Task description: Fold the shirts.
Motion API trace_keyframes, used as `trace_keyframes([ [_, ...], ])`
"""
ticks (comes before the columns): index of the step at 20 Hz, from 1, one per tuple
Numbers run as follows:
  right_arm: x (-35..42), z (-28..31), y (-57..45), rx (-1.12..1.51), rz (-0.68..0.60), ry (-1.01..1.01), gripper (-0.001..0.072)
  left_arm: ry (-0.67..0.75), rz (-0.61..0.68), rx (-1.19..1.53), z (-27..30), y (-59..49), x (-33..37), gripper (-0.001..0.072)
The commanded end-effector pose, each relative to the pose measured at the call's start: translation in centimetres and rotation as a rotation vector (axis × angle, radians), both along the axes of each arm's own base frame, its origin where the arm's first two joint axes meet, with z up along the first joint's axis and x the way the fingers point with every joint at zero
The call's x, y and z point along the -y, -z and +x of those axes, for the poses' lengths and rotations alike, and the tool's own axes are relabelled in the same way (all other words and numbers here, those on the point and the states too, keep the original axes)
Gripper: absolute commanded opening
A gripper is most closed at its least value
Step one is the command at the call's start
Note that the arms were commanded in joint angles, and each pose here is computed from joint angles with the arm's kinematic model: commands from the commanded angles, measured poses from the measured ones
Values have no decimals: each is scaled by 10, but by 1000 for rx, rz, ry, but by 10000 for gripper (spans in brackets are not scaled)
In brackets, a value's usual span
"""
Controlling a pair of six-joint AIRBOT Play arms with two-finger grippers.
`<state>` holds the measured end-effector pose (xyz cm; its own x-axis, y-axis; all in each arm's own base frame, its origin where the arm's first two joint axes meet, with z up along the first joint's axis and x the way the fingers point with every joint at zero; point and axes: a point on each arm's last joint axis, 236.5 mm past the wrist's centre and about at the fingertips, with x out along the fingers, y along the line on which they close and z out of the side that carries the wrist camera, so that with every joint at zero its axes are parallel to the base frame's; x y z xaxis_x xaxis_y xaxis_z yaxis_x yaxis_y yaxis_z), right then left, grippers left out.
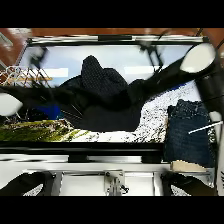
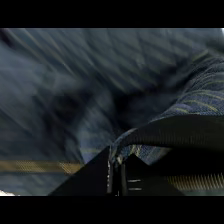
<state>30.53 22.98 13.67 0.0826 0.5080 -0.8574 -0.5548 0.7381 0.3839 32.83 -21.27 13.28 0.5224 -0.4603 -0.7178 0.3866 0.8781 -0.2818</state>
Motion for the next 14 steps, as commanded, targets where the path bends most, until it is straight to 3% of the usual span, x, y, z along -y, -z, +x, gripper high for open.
trace_keyframes([
  [1, 42, -26, 60, -136, -267, 31, 118, 15, 10, -204, -45, 63, 14, 98],
  [2, 52, -25, 60, -129, -305, 43, 118, 57, 49, -176, -45, 59, 10, 233],
  [3, 61, -25, 60, -118, -341, 51, 118, 122, 93, -127, -42, 48, 7, 427],
  [4, 68, -24, 59, -106, -368, 57, 118, 189, 132, -59, -37, 33, 6, 571],
  [8, 95, -21, 48, -44, -453, 98, 118, 371, 263, 266, -3, -37, 10, 586],
  [10, 97, -22, 41, -26, -448, 106, 118, 434, 284, 307, 2, -41, 25, 611],
  [14, 93, -26, 39, -40, -425, 124, 118, 700, 376, 386, -17, -26, 73, 611],
])
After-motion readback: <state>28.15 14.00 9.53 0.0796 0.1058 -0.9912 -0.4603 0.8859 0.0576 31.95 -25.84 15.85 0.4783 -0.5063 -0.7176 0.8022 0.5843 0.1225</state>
